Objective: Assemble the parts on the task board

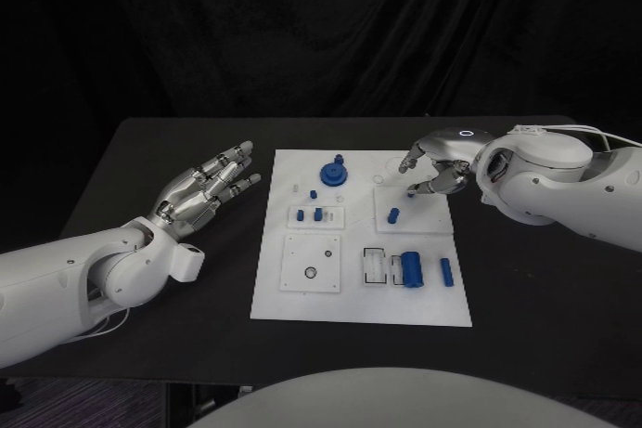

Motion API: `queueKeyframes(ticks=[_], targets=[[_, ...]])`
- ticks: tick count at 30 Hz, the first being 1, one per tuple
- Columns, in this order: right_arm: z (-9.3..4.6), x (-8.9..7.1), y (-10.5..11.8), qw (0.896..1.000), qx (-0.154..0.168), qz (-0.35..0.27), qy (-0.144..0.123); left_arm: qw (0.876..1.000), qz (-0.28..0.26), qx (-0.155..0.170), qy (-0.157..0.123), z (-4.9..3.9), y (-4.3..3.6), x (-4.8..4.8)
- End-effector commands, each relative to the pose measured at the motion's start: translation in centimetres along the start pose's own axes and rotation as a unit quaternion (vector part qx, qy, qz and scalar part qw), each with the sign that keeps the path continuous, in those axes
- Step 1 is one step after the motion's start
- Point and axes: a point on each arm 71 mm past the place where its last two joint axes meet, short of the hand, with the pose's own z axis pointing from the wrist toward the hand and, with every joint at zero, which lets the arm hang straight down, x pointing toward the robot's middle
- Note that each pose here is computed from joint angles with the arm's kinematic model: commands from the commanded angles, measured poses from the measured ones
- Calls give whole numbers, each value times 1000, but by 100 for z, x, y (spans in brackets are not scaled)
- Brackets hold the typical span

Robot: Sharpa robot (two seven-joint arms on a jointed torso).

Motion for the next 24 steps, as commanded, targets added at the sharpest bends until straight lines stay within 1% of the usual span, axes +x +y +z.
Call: queueKeyframes(ticks=[1, 8, 18, 24], targets=[[-19, 16, 23, 1000, -15, -3, -2, 997, -22, 71, 4, -16, -102, 39], [-37, 61, 13, 1000, -15, -2, 9, 997, -25, 71, 8, -39, -113, 67], [-48, 202, -13, 999, -9, 1, 33, 997, -25, 67, 9, -36, -105, 59], [-36, 246, -34, 999, -5, 1, 38, 997, -26, 66, 11, -30, -100, 60]])
